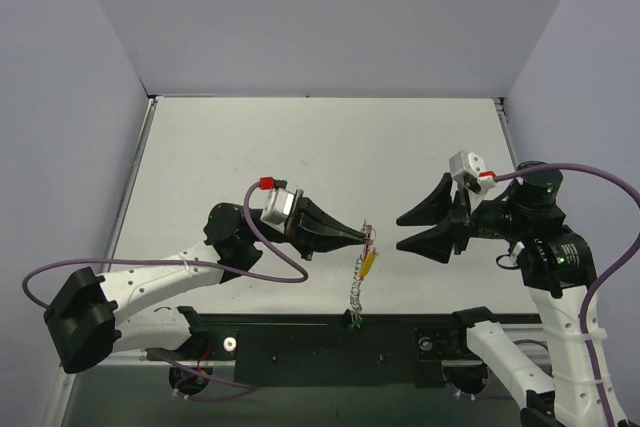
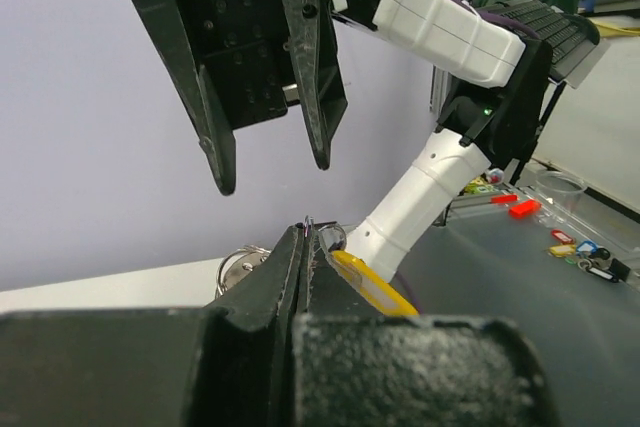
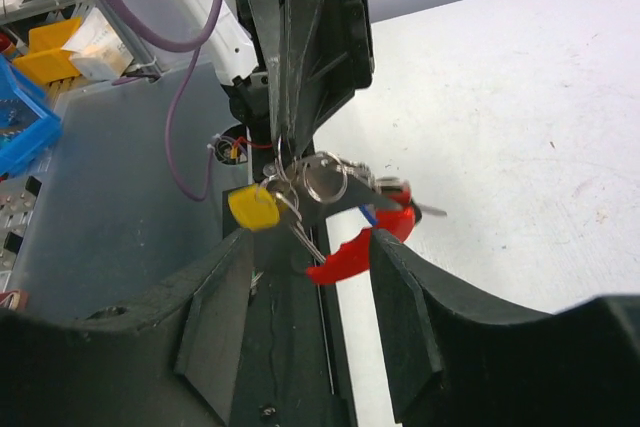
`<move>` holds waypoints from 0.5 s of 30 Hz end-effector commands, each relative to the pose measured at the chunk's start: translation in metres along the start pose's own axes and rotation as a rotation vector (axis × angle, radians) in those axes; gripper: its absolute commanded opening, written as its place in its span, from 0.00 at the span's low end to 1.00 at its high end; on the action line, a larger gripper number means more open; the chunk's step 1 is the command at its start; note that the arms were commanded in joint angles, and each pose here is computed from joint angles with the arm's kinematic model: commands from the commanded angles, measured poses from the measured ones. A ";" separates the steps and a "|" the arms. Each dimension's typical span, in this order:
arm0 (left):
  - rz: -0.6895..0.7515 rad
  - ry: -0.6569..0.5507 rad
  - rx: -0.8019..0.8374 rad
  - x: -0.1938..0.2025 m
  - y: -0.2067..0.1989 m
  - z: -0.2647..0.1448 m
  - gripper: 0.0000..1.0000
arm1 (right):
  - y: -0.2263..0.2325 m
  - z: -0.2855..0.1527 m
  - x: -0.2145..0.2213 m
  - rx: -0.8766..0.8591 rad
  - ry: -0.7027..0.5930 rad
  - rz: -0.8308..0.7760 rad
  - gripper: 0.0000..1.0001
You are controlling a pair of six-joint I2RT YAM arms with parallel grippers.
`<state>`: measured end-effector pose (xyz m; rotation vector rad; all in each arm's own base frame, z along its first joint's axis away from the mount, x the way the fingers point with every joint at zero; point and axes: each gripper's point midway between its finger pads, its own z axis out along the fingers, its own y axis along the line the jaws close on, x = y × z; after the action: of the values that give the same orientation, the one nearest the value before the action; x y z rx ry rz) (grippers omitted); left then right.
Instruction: Put the keys on the keyring
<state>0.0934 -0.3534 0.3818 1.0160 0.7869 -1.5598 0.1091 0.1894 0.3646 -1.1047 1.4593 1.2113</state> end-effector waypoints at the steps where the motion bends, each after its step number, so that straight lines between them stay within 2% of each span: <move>1: -0.008 -0.076 0.002 -0.018 -0.003 0.012 0.00 | 0.014 -0.003 -0.013 -0.042 -0.041 -0.046 0.45; 6: -0.058 -0.098 -0.041 0.005 0.008 0.015 0.00 | -0.002 0.000 0.011 -0.022 -0.027 0.021 0.44; 9: -0.051 -0.151 -0.038 0.006 0.009 0.018 0.00 | -0.009 0.000 0.018 -0.013 -0.024 -0.034 0.41; 13: -0.048 -0.161 -0.025 0.021 0.012 0.018 0.00 | -0.023 0.001 0.028 0.000 -0.013 -0.090 0.38; 15: -0.039 -0.158 -0.028 0.028 0.013 0.015 0.00 | -0.029 0.002 0.033 0.002 -0.005 -0.061 0.36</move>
<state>0.1093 -0.3968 0.3249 0.9262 0.9623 -1.6429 0.1224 0.1845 0.3302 -1.0822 1.4775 1.1919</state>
